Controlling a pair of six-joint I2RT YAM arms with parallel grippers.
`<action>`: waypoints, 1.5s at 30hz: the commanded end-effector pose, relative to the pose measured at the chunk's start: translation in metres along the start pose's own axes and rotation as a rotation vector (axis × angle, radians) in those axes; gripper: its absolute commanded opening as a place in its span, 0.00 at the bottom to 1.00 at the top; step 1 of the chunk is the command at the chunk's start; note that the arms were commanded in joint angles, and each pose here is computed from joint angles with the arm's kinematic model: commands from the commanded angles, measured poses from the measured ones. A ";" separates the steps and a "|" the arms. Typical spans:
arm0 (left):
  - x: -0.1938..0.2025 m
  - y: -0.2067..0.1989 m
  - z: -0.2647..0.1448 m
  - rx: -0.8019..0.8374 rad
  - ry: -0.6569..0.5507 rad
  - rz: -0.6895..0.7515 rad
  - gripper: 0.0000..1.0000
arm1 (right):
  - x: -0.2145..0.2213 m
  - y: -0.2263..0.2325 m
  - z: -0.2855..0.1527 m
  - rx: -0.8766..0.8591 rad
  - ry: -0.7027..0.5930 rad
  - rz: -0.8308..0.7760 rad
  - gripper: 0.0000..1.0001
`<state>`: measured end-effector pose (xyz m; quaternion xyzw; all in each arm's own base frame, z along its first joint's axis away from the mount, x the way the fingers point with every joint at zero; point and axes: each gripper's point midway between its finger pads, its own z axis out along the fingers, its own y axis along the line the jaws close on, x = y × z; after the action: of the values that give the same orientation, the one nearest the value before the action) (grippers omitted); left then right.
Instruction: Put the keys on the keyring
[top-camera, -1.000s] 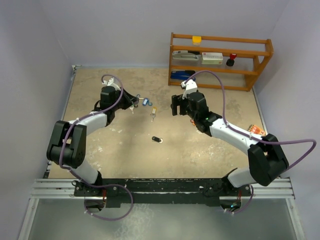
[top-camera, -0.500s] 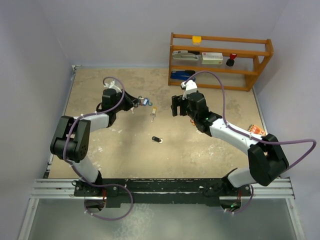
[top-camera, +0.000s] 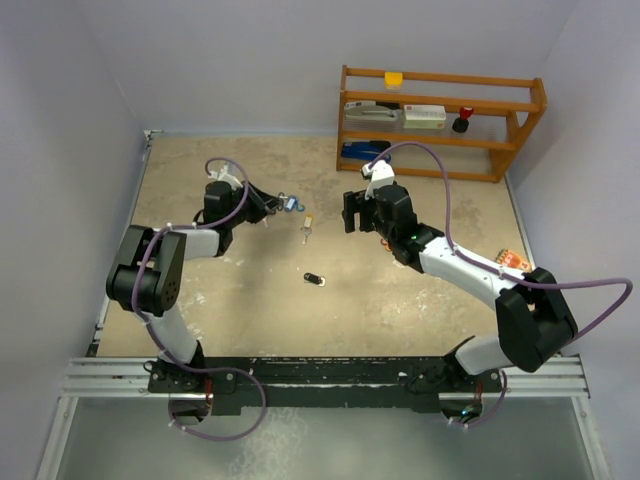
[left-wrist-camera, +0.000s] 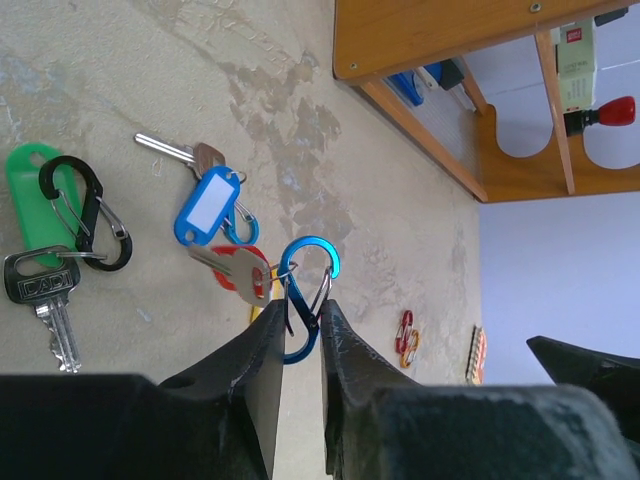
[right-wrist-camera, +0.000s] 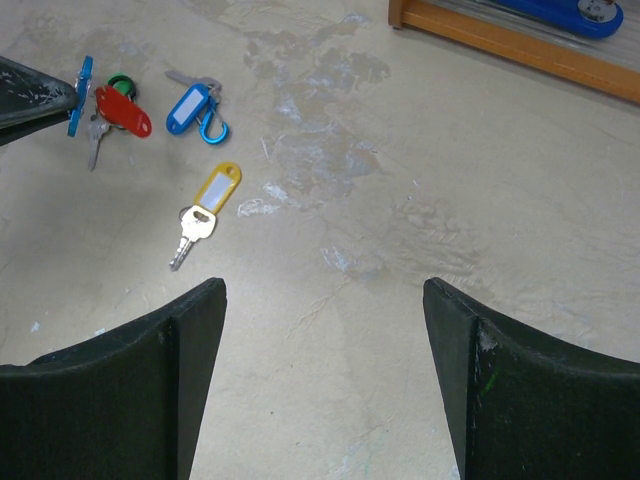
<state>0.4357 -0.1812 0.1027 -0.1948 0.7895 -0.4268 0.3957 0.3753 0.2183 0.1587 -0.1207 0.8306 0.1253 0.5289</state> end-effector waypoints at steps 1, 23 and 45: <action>-0.011 -0.013 -0.001 0.066 -0.033 0.010 0.18 | -0.011 -0.002 -0.004 0.006 -0.037 0.018 0.83; -0.015 -0.016 -0.004 0.055 -0.016 0.001 0.39 | -0.011 0.000 -0.004 0.001 -0.036 0.020 0.83; -0.021 0.014 -0.014 -0.201 0.017 0.097 0.65 | -0.009 0.000 -0.002 -0.004 -0.032 0.023 0.83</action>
<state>0.4245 -0.1640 0.0709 -0.2128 0.8464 -0.3540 0.3362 0.3749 0.2184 0.1583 -0.1195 0.8314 0.1262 0.5277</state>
